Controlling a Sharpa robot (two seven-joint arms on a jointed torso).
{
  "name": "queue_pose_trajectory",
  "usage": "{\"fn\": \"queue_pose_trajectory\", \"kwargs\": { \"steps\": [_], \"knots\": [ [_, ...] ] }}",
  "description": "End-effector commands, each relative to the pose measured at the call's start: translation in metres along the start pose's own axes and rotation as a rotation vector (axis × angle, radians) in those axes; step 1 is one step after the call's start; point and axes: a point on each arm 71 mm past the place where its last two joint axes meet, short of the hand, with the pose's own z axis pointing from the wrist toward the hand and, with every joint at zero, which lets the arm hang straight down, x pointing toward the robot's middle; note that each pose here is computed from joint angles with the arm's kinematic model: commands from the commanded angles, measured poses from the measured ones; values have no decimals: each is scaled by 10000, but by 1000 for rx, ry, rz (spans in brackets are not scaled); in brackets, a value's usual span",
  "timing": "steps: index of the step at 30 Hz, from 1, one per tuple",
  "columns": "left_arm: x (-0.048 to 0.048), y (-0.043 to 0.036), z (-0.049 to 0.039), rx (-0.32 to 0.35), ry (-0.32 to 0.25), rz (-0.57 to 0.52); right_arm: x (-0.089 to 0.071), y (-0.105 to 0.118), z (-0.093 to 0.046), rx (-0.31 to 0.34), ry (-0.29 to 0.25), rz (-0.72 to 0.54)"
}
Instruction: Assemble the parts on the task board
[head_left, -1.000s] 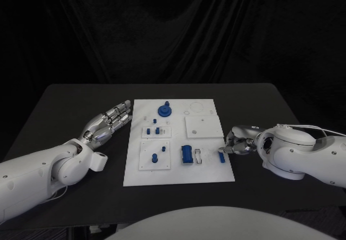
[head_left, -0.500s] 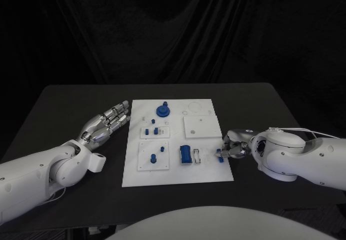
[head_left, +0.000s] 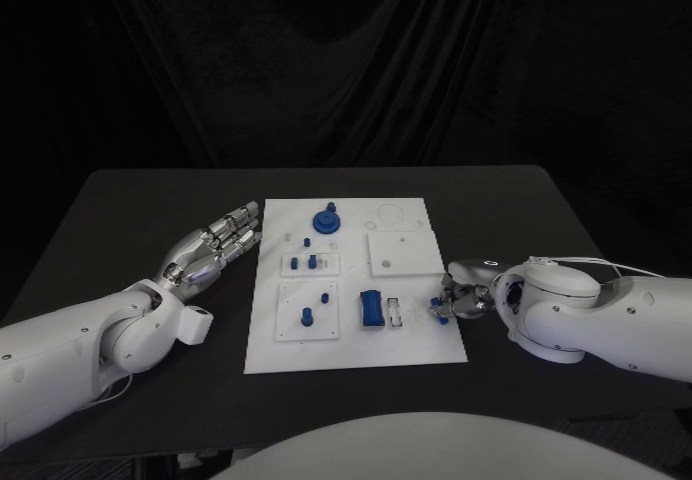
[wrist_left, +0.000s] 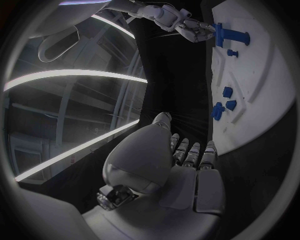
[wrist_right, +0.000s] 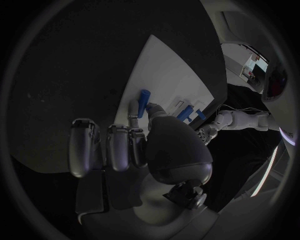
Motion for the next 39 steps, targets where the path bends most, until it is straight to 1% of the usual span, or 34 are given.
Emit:
{"fn": "queue_pose_trajectory", "kwargs": {
  "steps": [1, 6, 12, 15, 17, 20, 27, 30, 34, 39],
  "knots": [
    [24, 2, 4, 8, 13, -11, 93, -12, 10, 6, 27, -8],
    [24, 5, 2, 7, 14, -13, 96, 1, 16, 0, 18, 9],
    [24, 7, -3, 5, 14, -14, 105, -1, 5, 0, 29, 165],
    [23, 7, -6, 4, 14, -14, 119, 6, -19, 6, 54, 287],
    [23, 8, -6, 3, 14, -14, 120, 12, -32, 9, 69, 346],
    [24, 8, -5, 3, 14, -14, 90, 40, -54, 8, 95, 449],
    [30, 11, 1, 2, 15, -14, -8, 142, -61, -10, 149, 600],
    [36, 13, 7, 2, 17, -15, -30, 176, -42, -19, 163, 633],
    [41, 14, 12, 1, 19, -16, -41, 206, 2, -27, 178, 648],
    [41, 15, 14, 1, 19, -16, -46, 235, 65, -36, 188, 628]
  ]
}}
